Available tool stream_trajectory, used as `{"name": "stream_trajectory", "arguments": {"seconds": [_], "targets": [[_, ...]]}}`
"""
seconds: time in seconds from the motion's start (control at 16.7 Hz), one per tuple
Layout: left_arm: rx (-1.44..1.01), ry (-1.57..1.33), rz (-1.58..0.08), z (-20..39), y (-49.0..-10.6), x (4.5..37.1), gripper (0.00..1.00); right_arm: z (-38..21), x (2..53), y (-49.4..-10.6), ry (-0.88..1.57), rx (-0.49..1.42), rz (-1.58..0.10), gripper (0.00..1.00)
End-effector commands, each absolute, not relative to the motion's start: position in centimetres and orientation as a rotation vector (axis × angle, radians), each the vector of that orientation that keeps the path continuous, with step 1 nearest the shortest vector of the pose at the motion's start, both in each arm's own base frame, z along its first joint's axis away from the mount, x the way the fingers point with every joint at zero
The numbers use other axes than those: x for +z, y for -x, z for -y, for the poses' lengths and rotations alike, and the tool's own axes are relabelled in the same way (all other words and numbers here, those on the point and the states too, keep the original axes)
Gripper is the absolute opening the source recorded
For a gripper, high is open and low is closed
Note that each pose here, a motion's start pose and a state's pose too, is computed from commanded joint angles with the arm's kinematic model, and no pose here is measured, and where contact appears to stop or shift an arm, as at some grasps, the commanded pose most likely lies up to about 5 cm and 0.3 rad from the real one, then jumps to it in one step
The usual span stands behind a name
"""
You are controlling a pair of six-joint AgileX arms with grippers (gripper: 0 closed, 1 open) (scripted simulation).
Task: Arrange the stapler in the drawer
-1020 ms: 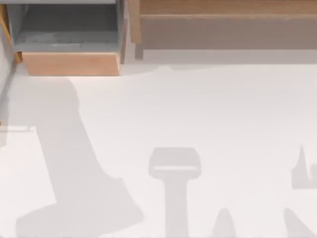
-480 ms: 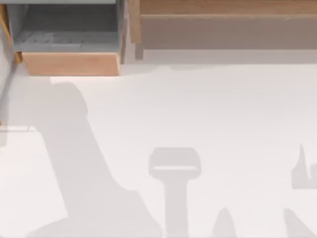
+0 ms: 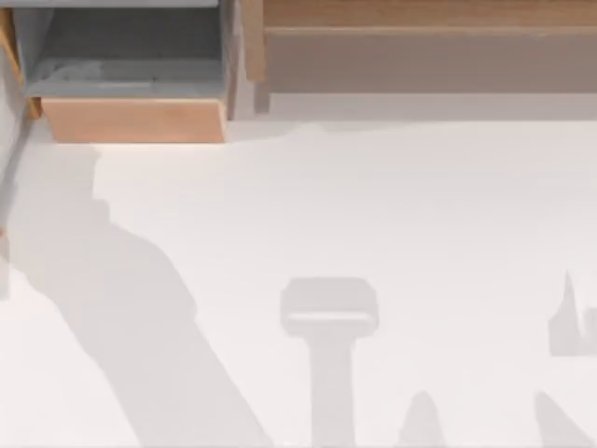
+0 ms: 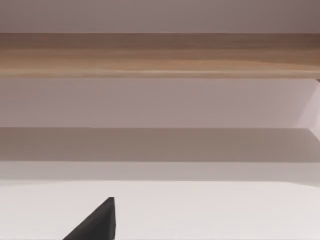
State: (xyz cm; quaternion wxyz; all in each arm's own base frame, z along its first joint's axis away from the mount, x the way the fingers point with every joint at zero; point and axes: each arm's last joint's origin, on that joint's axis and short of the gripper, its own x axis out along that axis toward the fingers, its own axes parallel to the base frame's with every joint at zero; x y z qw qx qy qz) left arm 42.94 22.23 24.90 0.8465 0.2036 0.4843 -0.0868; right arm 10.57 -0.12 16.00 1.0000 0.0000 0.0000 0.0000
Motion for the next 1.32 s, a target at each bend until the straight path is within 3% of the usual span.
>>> {"name": "stream_trajectory", "arguments": {"seconds": [0.36,0.66,1.02,1.32], "targets": [[-0.013,-0.903,-0.696,-28.9,-36.6,25.0,1.00,0.1,16.0,-10.6,0.000,0.000,0.000,1.00],[0.121,-1.258,-0.548,-31.0,-30.7,20.1,1.00,0.1,16.0,-10.6,0.000,0.000,0.000,1.00],[0.139,-1.504,-0.360,-26.8,-25.3,12.9,1.00,0.1,16.0,-10.6,0.000,0.000,0.000,1.00],[0.060,-1.573,-0.132,-20.9,-23.4,10.2,1.00,0.1,16.0,-10.6,0.000,0.000,0.000,1.00]]}}
